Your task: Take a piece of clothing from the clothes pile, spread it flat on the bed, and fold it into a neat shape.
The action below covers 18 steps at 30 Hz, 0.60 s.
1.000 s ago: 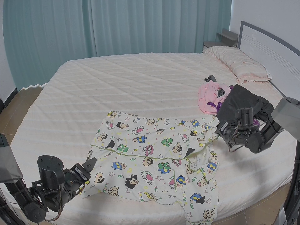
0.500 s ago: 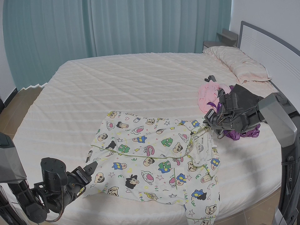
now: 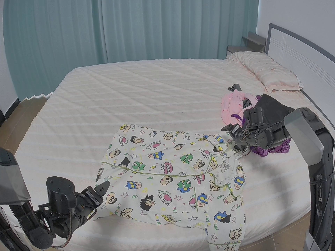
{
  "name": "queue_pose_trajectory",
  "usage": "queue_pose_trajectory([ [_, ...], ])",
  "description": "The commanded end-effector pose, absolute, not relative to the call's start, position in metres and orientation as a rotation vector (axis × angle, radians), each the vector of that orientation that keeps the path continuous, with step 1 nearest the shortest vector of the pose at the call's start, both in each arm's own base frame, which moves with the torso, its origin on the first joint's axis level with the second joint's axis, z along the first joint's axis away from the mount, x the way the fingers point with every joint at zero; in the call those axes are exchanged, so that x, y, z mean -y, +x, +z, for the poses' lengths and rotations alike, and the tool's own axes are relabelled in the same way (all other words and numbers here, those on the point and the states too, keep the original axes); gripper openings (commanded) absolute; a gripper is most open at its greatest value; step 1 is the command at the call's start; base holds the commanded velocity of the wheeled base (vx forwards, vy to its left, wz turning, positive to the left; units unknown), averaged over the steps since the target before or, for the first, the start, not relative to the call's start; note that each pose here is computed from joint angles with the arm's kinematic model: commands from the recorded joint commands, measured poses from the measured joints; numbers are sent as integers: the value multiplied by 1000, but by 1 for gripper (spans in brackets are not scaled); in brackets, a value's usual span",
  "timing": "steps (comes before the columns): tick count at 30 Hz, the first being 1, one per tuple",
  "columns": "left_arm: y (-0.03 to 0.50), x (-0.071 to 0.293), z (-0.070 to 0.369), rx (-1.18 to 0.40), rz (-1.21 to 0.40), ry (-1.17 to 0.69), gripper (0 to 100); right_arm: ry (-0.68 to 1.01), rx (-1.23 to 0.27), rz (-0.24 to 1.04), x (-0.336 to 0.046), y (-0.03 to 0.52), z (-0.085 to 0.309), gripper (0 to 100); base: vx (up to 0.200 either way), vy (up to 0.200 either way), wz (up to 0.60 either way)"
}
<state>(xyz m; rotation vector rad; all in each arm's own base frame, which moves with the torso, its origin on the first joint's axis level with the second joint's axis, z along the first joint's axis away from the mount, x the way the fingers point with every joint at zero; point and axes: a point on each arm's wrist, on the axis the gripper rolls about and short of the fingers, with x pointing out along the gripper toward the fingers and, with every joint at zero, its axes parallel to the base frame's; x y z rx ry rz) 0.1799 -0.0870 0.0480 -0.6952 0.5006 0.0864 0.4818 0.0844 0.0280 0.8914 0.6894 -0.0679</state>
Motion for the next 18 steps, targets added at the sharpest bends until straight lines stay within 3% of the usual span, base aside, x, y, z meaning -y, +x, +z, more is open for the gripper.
queue_pose_trajectory([
  [1, 175, 89, 47, -516, 74, -686, 100, 897, -664, -47, -79, 464, 62, 100, 0, 0, 0],
  [3, 174, 89, 47, -518, 71, -685, 100, 852, -684, -12, -80, 450, 71, 100, 0, 0, 0],
  [8, 175, 89, 47, -517, 72, -690, 100, 545, -739, 68, -78, 425, 60, 100, 0, 0, 0],
  [18, 174, 89, 48, -516, 70, -690, 100, 512, -714, 97, -74, 380, 98, 100, 0, 0, 0],
])
